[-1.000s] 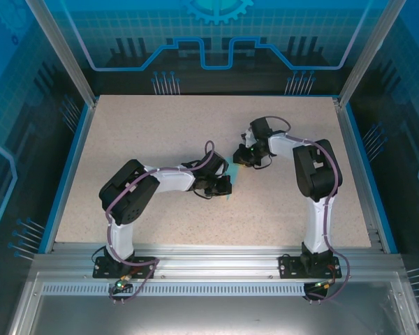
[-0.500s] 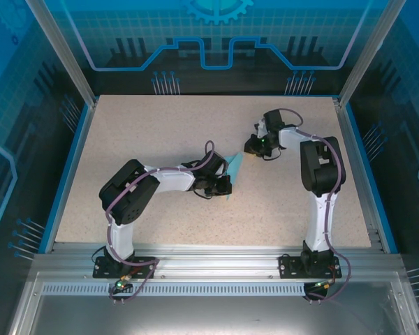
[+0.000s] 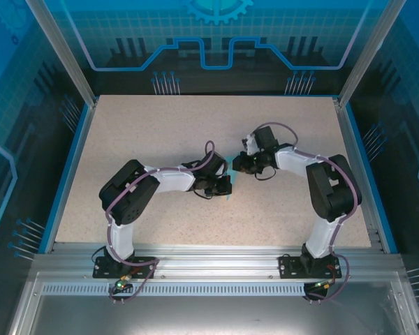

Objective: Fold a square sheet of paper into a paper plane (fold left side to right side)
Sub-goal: Fold the wing for the fifth time at the center of the table.

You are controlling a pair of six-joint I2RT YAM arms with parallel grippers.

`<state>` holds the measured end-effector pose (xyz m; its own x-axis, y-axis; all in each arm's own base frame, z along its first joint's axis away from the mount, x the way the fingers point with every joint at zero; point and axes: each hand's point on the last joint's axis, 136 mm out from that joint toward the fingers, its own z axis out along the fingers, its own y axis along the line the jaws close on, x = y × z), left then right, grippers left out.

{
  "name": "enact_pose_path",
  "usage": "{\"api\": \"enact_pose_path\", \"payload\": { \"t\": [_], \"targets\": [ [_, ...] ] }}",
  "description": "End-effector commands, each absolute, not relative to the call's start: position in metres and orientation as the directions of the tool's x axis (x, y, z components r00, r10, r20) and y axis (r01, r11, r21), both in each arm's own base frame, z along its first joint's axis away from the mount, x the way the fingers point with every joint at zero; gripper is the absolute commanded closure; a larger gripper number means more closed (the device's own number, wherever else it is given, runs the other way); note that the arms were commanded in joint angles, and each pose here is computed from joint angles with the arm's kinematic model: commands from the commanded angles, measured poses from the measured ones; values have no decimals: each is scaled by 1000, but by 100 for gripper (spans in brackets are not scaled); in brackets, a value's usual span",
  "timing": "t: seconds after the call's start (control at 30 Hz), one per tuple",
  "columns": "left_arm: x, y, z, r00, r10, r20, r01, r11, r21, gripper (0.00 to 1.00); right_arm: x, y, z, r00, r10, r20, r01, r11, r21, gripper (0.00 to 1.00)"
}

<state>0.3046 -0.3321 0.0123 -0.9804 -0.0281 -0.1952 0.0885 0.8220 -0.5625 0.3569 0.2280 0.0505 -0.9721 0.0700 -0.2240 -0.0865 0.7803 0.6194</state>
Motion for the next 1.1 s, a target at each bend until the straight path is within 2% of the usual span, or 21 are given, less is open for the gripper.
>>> {"api": "enact_pose_path", "payload": {
  "t": [0.0,0.43,0.73,1.07],
  "targets": [
    [265,-281,-49,-998,-9,-57,11,939,-344,100,350,240,45,-976,96,-196,-54,764,642,83],
    [264,-280,-50,-998,-9,-56,10,942,-336,100,323,243,11,-990,122,-69,52,774,631,83],
    [265,-279,-52,-998,-10,-56,9,946,-324,100,343,229,-3,-984,68,-163,-26,857,514,83],
    [264,-278,-55,-999,-6,-49,10,949,-315,100,388,210,6,-971,89,-224,-33,871,490,83]
  ]
}}
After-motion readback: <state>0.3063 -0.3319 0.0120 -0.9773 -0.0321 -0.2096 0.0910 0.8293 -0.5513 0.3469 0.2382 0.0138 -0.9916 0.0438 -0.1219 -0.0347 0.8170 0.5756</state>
